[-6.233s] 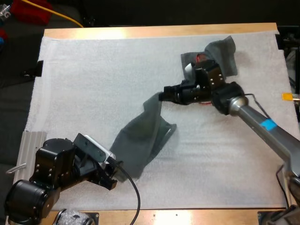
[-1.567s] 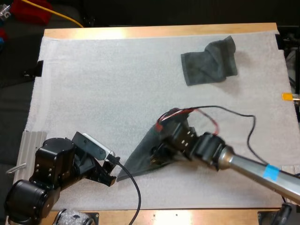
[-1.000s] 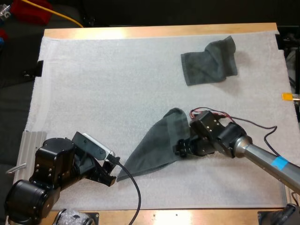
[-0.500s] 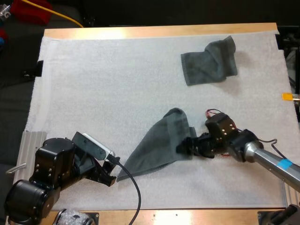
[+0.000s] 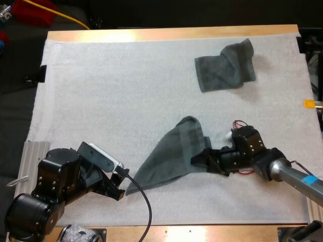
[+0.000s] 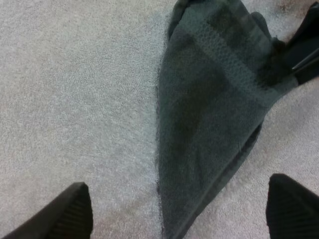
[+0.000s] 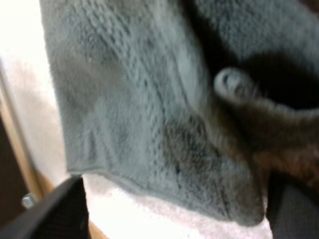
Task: Pick towel from pile, fold and stack
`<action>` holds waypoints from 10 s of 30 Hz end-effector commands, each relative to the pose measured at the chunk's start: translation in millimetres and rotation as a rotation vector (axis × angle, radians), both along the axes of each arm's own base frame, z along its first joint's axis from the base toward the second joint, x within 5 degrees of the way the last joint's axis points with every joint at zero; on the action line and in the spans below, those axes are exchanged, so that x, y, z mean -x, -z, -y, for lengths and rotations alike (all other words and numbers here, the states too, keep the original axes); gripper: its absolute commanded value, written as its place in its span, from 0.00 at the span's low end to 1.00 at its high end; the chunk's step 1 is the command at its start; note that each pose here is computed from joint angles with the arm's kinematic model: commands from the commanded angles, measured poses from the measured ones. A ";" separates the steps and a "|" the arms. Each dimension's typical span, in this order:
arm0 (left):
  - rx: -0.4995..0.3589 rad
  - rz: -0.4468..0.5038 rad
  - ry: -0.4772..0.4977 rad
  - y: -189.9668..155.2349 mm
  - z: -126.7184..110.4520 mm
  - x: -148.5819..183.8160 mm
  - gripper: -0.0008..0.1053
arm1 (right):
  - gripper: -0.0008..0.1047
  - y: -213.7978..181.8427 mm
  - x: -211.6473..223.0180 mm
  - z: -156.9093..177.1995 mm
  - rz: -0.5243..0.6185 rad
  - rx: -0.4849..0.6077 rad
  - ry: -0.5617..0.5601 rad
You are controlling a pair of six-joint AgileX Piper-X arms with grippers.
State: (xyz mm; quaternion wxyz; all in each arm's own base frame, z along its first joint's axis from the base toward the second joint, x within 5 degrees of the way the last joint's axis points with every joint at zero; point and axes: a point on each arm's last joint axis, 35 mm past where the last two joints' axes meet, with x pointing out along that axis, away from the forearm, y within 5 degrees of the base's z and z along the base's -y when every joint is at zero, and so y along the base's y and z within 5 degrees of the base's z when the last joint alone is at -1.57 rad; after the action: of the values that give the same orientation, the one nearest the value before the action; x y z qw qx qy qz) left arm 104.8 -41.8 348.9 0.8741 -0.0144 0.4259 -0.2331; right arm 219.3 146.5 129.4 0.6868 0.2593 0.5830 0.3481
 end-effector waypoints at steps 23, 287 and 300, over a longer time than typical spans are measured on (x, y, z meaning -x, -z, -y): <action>0.000 0.007 -0.008 -3.2 -0.2 1.0 0.66 | 0.27 -3.5 -6.9 -5.3 -0.027 -0.095 0.028; -0.207 -0.263 0.392 -4.5 113.5 -22.9 0.61 | 0.01 -231.5 61.9 -32.7 0.650 0.517 -0.095; -0.275 -0.178 0.356 70.9 142.4 -0.1 0.61 | 0.01 -231.5 61.9 -32.7 0.651 0.518 -0.097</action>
State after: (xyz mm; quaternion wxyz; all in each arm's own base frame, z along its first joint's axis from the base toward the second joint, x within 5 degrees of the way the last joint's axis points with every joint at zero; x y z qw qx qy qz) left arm 103.9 -182.6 274.9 0.7612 0.1684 0.5357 -0.3245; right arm 158.3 180.4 355.2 0.8554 -0.0698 0.4261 0.2860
